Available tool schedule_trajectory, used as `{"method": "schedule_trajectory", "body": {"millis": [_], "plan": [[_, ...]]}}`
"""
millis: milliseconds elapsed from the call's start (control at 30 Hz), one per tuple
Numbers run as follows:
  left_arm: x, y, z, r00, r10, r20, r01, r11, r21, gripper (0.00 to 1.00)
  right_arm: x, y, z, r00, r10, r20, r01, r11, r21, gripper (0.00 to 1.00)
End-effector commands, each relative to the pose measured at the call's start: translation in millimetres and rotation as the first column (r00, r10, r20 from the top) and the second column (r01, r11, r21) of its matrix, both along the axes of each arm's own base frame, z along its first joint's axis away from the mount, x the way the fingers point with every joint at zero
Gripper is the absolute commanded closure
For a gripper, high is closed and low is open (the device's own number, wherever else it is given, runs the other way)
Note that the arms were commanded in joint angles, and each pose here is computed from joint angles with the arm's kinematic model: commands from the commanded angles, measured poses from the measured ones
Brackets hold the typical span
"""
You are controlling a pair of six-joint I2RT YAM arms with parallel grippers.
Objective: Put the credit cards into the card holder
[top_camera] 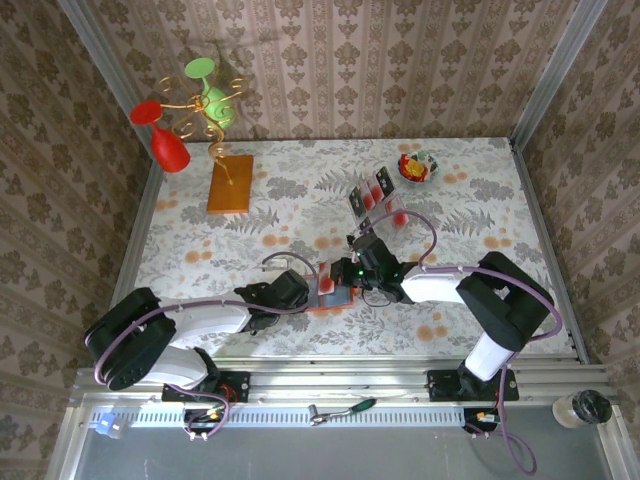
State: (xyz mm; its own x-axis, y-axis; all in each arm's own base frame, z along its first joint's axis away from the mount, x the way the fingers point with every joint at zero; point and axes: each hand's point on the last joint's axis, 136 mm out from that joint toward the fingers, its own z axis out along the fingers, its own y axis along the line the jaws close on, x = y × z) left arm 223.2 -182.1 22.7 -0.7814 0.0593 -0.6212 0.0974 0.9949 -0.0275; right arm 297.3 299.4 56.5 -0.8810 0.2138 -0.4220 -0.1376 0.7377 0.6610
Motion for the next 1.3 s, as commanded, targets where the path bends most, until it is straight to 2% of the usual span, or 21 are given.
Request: {"method": "schedule_trajectory", "body": {"millis": [0,933,1267], "plan": [[-11.1,15.1,-11.3,0.999,0.004,-0.042,-0.002,0.998,0.065,0.0,-5.6,-3.8,-15.3,1.0,-0.007,-0.021,0.007,1.0,-0.024,1.0],[-12.7,16.5,-11.7,0.999,0.005,-0.042,-0.002,0.998,0.067,0.0,-29.5,-1.5,-25.7,0.997,0.059,-0.044,-0.058,0.998,0.028,1.0],[-13.5,17.3,-12.1,0.999,0.009,-0.042,-0.006,0.998,0.068,0.0,-32.7,-4.0,-31.2,0.997,0.046,-0.065,-0.044,0.998,0.034,1.0]]}}
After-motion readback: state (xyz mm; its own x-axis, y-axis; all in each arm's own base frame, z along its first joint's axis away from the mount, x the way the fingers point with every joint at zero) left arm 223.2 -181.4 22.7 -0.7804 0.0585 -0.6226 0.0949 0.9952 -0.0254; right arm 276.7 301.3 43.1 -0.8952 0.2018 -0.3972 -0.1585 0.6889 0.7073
